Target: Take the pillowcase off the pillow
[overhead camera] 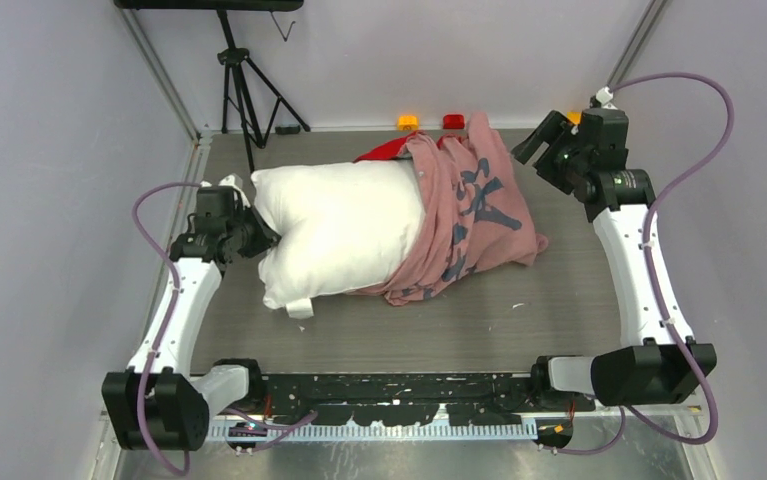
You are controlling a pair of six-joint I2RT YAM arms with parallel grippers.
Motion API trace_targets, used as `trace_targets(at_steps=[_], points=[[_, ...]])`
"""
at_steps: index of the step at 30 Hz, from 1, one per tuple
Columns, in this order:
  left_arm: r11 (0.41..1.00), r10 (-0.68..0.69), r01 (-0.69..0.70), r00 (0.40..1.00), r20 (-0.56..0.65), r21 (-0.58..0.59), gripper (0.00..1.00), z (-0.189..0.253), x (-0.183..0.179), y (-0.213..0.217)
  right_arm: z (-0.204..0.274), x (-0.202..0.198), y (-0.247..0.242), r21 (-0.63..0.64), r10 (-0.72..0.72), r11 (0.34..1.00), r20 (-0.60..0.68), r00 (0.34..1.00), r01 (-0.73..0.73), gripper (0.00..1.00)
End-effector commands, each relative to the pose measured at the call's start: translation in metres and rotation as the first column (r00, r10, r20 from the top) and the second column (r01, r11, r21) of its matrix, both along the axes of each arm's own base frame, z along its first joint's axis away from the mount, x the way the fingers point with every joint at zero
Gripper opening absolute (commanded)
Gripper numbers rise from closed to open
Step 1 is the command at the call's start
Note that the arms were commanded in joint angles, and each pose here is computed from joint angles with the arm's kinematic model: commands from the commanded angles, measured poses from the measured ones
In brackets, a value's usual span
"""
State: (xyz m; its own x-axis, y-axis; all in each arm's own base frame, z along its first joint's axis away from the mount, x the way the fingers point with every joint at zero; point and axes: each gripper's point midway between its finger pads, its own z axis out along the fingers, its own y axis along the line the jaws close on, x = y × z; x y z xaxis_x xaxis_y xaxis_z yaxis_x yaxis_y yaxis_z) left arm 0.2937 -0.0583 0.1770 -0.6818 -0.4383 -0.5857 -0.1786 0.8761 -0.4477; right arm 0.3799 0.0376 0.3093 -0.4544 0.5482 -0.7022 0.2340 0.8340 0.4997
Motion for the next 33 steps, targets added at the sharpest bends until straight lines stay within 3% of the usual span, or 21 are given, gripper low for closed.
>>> trace_targets(at_steps=[1,4,5,7,8,9,12,18,22,26,33], points=[[0.996,0.089,-0.09,0.988,0.129,0.002,0.0,0.035,0.037,0.013,-0.002,-0.018,0.007,0.054,0.011,0.998,-0.014,1.0,-0.011,0.82],[0.987,0.151,-0.157,0.971,0.184,0.018,0.04,0.063,0.052,0.026,-0.006,-0.026,0.011,0.061,0.029,0.998,-0.015,0.999,-0.028,0.82],[0.986,0.157,-0.164,0.968,0.195,0.02,0.2,0.071,0.054,0.027,-0.006,-0.029,0.015,0.061,0.044,0.997,-0.014,0.999,-0.043,0.82],[0.985,0.164,-0.172,0.964,0.209,0.021,0.68,0.083,0.052,0.028,-0.008,-0.037,0.028,0.015,0.082,0.997,-0.031,0.996,-0.082,0.82],[0.984,0.168,-0.177,0.962,0.215,0.023,0.84,0.086,0.049,0.029,-0.01,-0.042,0.037,-0.024,0.101,0.994,-0.052,0.994,-0.102,0.82],[0.983,0.172,-0.181,0.96,0.221,0.025,0.94,0.089,0.045,0.03,-0.013,-0.045,0.041,-0.09,0.091,0.991,-0.071,0.993,-0.098,0.82],[0.983,0.168,-0.18,0.957,0.235,0.032,0.99,0.098,0.028,0.031,-0.015,-0.056,0.061,-0.191,0.108,0.974,-0.079,0.991,-0.121,0.83],[0.994,0.11,-0.108,0.938,0.328,-0.022,0.99,0.135,-0.01,0.017,-0.013,-0.079,0.1,-0.129,0.208,0.968,-0.069,0.976,-0.215,0.86],[0.99,0.013,0.022,0.97,0.243,-0.141,0.94,0.114,-0.024,-0.021,-0.02,-0.098,0.128,-0.105,0.306,0.944,-0.091,0.948,-0.314,0.87],[0.997,-0.05,0.06,0.983,0.179,-0.049,0.94,0.079,-0.028,-0.052,-0.025,-0.112,0.159,-0.093,0.379,0.919,-0.065,0.923,-0.384,0.88],[0.973,-0.173,0.143,0.971,0.166,0.179,0.97,0.071,-0.043,-0.09,-0.035,-0.145,0.217,-0.08,0.477,0.873,-0.064,0.877,-0.481,0.88]])
